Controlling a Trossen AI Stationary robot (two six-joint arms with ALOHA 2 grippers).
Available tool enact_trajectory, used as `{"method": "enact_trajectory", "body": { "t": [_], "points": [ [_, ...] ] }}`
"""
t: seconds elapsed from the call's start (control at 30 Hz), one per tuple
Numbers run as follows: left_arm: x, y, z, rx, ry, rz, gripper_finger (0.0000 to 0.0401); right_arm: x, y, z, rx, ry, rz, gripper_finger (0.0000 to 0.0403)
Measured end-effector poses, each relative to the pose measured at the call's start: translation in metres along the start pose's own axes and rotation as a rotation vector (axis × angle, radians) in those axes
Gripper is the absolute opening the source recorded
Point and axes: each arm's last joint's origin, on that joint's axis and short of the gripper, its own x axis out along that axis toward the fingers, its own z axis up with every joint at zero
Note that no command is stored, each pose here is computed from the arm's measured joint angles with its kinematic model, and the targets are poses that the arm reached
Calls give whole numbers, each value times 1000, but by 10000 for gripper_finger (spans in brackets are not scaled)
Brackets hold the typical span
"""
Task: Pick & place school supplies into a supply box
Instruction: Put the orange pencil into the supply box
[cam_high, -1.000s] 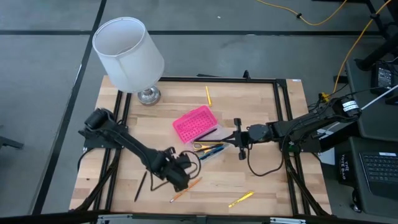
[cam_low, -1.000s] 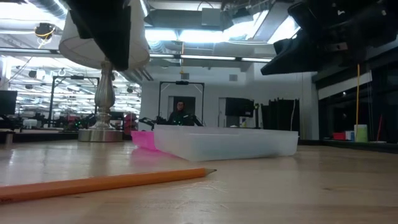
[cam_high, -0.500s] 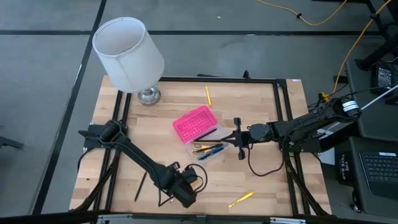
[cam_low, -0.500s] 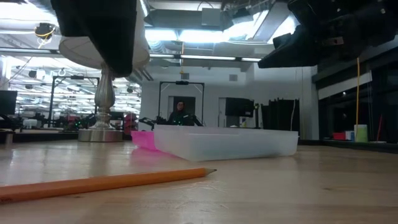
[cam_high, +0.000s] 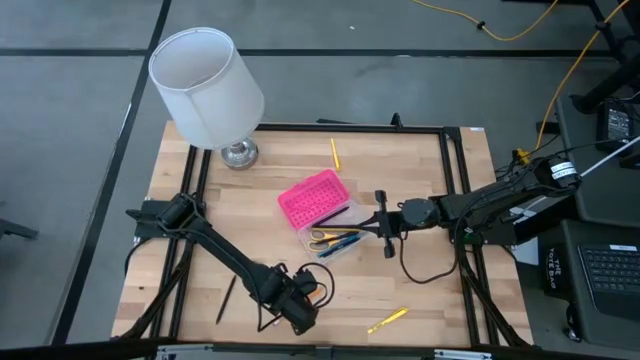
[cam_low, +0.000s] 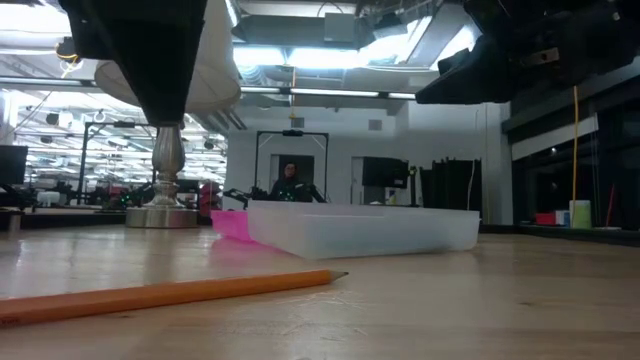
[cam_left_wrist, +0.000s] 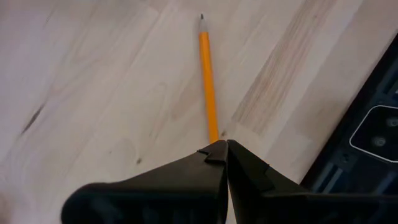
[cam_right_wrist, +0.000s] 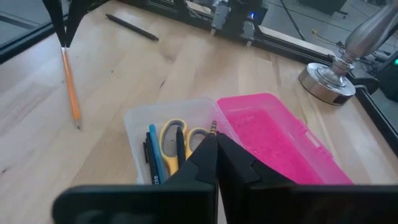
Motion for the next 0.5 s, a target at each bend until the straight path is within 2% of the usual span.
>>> {"method": "enact_trajectory", "body": {
  "t": [0.13,0.33,0.5],
  "points": [
    [0,0,0,2,-2,1,4,0,0,0,1,0,0,6],
    [0,0,1,3,-27,11,4,0,0,0,21,0,0,31],
    [0,0,1,-5,-53,21,4,0,0,0,57,0,0,36]
  ]
}}
